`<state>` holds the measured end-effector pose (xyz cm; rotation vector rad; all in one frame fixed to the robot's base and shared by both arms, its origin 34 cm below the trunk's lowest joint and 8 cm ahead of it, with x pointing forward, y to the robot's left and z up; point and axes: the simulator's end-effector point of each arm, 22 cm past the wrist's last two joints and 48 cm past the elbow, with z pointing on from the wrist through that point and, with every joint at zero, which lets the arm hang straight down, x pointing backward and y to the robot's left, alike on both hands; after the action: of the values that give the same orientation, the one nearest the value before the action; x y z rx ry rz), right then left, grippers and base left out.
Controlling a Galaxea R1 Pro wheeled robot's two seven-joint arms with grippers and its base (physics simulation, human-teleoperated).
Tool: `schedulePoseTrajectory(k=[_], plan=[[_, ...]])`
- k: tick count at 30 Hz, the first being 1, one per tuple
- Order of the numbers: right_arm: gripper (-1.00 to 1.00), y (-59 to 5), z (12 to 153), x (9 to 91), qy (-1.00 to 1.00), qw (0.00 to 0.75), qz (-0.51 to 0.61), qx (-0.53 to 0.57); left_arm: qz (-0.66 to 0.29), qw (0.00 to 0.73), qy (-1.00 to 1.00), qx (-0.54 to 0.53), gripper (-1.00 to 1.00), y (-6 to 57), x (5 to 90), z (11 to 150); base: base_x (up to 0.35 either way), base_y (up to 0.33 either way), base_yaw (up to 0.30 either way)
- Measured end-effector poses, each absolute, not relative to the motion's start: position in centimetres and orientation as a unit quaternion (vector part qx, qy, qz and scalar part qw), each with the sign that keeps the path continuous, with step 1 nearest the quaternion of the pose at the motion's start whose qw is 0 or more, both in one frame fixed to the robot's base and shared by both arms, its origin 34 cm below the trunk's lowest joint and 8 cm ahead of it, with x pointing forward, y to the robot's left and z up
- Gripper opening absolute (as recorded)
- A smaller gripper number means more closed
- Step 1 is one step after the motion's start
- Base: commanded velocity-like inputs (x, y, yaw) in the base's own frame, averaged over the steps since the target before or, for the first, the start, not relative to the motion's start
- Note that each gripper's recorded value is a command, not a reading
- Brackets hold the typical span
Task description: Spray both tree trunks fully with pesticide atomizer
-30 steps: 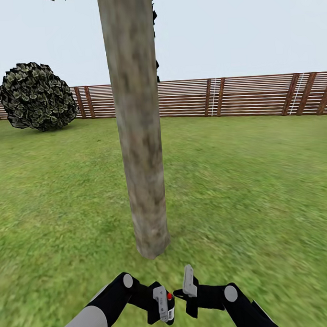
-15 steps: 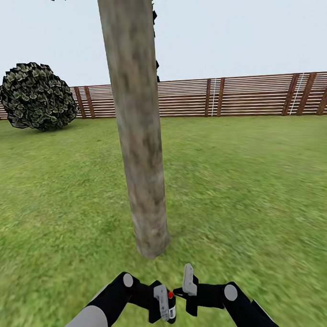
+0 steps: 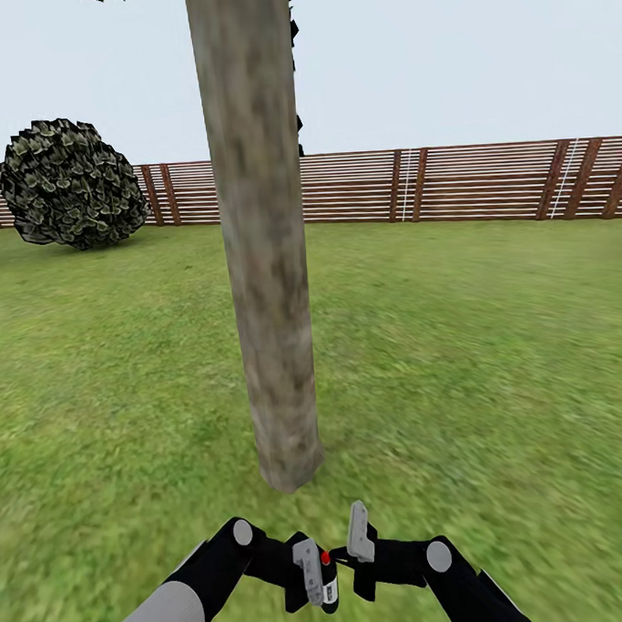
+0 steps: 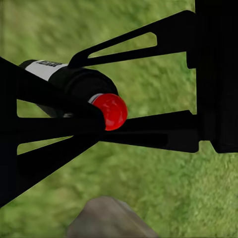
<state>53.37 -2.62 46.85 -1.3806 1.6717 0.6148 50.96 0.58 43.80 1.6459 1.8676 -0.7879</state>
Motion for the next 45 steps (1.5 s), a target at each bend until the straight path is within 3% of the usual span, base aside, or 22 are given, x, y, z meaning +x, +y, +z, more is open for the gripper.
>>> schedulePoseTrajectory(k=[21,23,38,45], plan=[[-1.00,-2.6,46.8,53.3,0.670,0.429,0.247,-0.553,-0.297,0.266,0.692,0.602,-1.00,0.9,50.9,43.8,0.000,0.000,0.000],[-1.00,-2.6,46.7,53.3,0.670,0.428,0.247,-0.553,-0.257,0.237,0.720,0.600,-1.00,8.3,51.2,41.3,0.000,0.000,0.000],[-1.00,-2.7,46.7,53.3,0.671,0.428,0.246,-0.553,-0.257,0.238,0.722,0.597,-1.00,8.4,51.2,41.3,0.000,0.000,0.000],[-1.00,-2.8,46.7,53.3,0.671,0.428,0.245,-0.554,-0.230,0.218,0.743,0.590,-1.00,13.8,51.4,40.0,0.000,0.000,0.000]])
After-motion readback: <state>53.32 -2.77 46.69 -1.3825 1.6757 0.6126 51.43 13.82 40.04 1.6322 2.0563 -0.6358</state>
